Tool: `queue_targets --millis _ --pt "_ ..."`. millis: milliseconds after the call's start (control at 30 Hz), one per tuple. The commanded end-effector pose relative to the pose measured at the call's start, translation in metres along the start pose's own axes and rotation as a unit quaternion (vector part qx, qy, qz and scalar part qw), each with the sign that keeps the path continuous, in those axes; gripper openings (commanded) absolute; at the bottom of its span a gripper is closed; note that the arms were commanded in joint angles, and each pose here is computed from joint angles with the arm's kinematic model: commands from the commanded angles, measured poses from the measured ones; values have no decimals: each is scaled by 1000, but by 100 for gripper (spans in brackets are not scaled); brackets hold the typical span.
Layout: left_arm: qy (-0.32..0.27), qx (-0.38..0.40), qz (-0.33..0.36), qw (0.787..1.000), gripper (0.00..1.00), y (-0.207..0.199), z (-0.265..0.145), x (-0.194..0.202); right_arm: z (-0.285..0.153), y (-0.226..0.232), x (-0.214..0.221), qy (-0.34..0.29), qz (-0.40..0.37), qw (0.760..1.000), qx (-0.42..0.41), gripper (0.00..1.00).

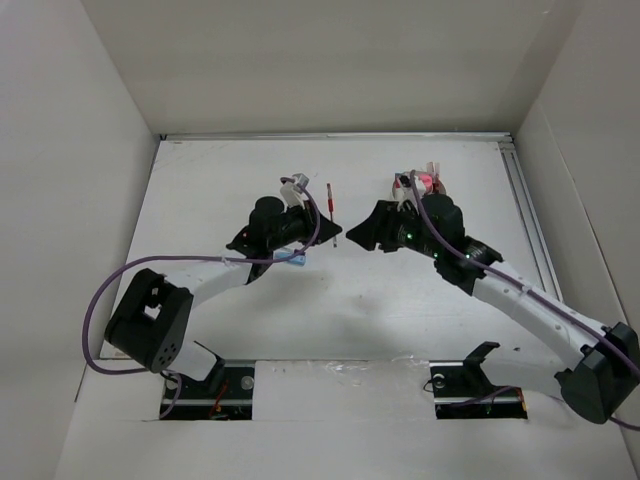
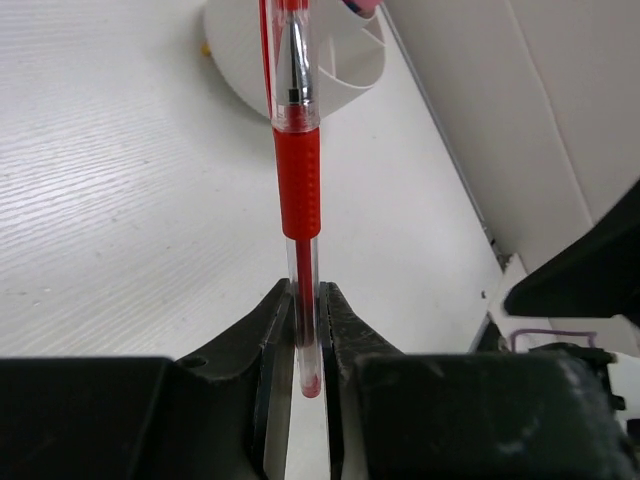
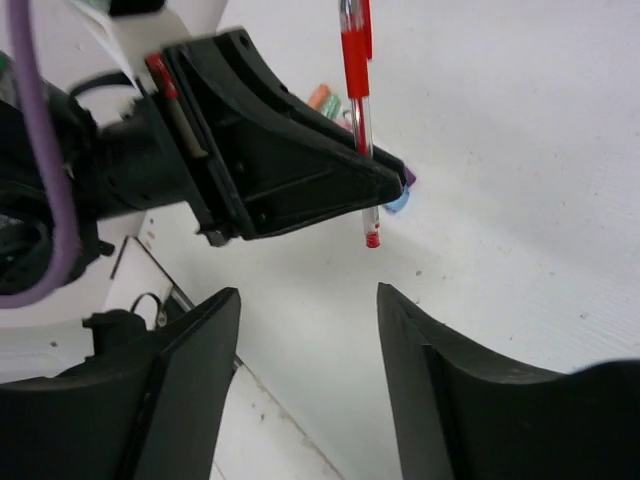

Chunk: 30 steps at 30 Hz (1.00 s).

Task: Sort the stationery into containers
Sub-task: Place the pen in the storage box.

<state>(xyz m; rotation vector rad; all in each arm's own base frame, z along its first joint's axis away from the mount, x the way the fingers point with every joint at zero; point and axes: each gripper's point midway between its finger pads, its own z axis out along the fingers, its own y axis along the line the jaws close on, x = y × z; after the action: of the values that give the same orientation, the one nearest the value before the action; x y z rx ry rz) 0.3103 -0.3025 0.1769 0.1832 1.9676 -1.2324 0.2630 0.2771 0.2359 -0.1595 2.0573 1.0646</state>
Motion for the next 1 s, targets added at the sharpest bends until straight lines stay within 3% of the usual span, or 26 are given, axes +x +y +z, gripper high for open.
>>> queue_targets --millis 0,200,433,767,967 --pt "-39 -5 65 997 5 -17 -5 -28 -10 15 -41 -67 2 998 -3 65" --pt "-31 -9 100 994 5 -21 -3 -21 22 8 -74 -96 19 994 46 66" --pt "-18 17 108 994 5 -27 -5 -13 60 -9 -75 -79 28 994 77 66" --pt "-8 36 104 994 5 -32 -2 -8 93 -12 -72 -64 33 995 75 42" --pt "-5 40 104 994 8 -33 -2 -7 100 -15 -73 -64 33 994 79 7"
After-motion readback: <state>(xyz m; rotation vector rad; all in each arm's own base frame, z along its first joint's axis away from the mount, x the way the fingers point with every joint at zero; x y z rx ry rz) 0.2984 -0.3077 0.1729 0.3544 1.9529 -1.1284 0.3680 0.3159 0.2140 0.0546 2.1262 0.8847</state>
